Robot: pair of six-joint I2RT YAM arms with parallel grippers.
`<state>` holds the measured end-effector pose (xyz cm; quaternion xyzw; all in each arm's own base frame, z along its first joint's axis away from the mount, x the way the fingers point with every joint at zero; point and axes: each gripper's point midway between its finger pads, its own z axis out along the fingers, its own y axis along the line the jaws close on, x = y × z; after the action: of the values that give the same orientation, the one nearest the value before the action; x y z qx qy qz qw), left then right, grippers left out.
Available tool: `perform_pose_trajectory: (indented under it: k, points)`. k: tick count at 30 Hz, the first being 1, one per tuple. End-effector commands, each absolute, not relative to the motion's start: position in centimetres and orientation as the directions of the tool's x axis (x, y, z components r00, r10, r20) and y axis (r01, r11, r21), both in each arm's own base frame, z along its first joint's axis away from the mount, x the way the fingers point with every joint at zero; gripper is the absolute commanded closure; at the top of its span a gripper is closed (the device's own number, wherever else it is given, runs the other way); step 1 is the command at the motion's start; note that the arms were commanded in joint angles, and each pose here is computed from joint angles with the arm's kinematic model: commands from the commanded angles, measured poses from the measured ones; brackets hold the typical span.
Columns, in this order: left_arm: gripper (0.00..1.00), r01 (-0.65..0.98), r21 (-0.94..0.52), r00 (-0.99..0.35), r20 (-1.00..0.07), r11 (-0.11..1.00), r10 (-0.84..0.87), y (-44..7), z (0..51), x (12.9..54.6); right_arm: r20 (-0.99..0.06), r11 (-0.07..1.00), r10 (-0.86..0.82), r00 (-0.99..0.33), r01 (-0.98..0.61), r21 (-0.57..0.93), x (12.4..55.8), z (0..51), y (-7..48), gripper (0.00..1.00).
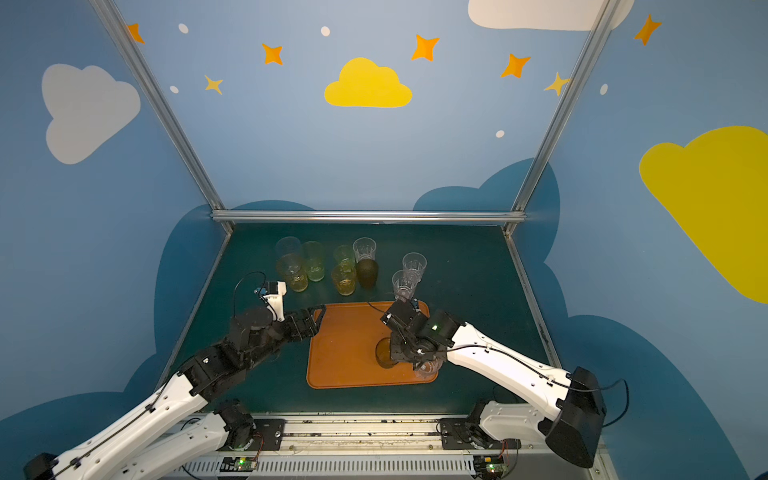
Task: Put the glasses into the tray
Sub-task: 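Carry the olive dimpled cup with the right gripper onto the tray, then lower the olive cup onto the tray beside the clear glass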
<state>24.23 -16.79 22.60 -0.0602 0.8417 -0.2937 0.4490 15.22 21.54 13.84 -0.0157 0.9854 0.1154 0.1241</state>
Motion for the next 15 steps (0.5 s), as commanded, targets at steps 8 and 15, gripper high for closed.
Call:
perform_pose_trajectory:
  k: [8, 15]
  points:
    - [0.0, 0.165, -0.531, -0.574, -0.737, 0.831, -0.357, -16.0, 22.7, 23.8, -0.208, 0.987, 0.007, -0.978, -0.027, 0.16, 14.2, 11.8, 21.5, 1.0]
    - [0.0, 0.164, -0.53, -0.581, -0.734, 0.832, -0.353, -16.0, 22.3, 23.7, -0.189, 0.992, 0.001, -0.982, -0.023, 0.124, 14.2, 10.8, 21.4, 1.0]
